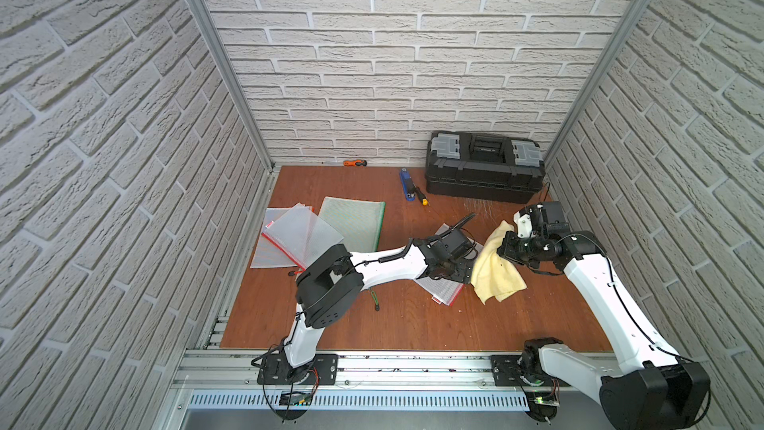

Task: Wipe the document bag
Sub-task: Place the document bag at the center of the board, then wipe the dirt from the document bag.

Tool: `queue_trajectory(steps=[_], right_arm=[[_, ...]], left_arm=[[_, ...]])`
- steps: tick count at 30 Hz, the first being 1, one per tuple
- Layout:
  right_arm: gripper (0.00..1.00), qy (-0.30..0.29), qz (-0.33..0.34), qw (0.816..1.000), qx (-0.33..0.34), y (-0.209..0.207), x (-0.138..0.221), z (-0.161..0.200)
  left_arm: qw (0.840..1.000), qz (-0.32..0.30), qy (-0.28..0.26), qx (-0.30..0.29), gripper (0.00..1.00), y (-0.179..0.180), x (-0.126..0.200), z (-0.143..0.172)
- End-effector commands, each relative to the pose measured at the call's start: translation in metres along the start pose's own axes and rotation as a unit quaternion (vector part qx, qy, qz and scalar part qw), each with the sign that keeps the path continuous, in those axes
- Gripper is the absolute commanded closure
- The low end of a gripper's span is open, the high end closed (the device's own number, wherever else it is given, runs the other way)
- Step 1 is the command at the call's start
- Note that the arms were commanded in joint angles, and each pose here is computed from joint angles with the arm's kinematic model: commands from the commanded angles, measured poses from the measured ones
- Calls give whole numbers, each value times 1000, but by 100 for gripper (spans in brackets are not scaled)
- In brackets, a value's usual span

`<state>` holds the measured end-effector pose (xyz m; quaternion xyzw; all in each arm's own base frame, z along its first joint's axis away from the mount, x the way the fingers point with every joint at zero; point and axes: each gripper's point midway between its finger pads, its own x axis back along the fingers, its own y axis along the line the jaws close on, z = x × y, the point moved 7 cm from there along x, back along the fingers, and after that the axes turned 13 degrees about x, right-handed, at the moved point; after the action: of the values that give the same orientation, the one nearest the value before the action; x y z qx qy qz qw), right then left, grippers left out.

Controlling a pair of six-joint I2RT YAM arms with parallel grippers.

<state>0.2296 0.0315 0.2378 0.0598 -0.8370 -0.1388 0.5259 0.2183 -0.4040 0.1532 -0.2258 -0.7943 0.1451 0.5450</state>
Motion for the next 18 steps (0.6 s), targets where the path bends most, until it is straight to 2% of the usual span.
queue_trajectory(steps=[1,2,6,9,12,15,18], right_arm=[[98,-13,-59,998,-4,12,-6,-10],[98,-5,-78,997,-11,14,-13,-11],[98,18,-103,994,-13,23,-32,-15],[98,19,-114,993,4,35,-38,-21],[98,39,-123,991,33,49,-47,-25],[98,64,-122,989,57,61,-61,-27],[98,79,-122,986,77,71,-74,-29]], left_arm=[[995,39,-84,28,15,-7,43,-31],[996,25,-84,35,21,1,46,-33],[995,-13,-80,51,70,35,49,-31],[994,-41,-69,67,88,64,48,-26],[993,-50,-57,85,100,91,45,-22],[993,-56,-51,95,100,108,40,-19],[994,-51,-41,89,100,110,34,-17]])
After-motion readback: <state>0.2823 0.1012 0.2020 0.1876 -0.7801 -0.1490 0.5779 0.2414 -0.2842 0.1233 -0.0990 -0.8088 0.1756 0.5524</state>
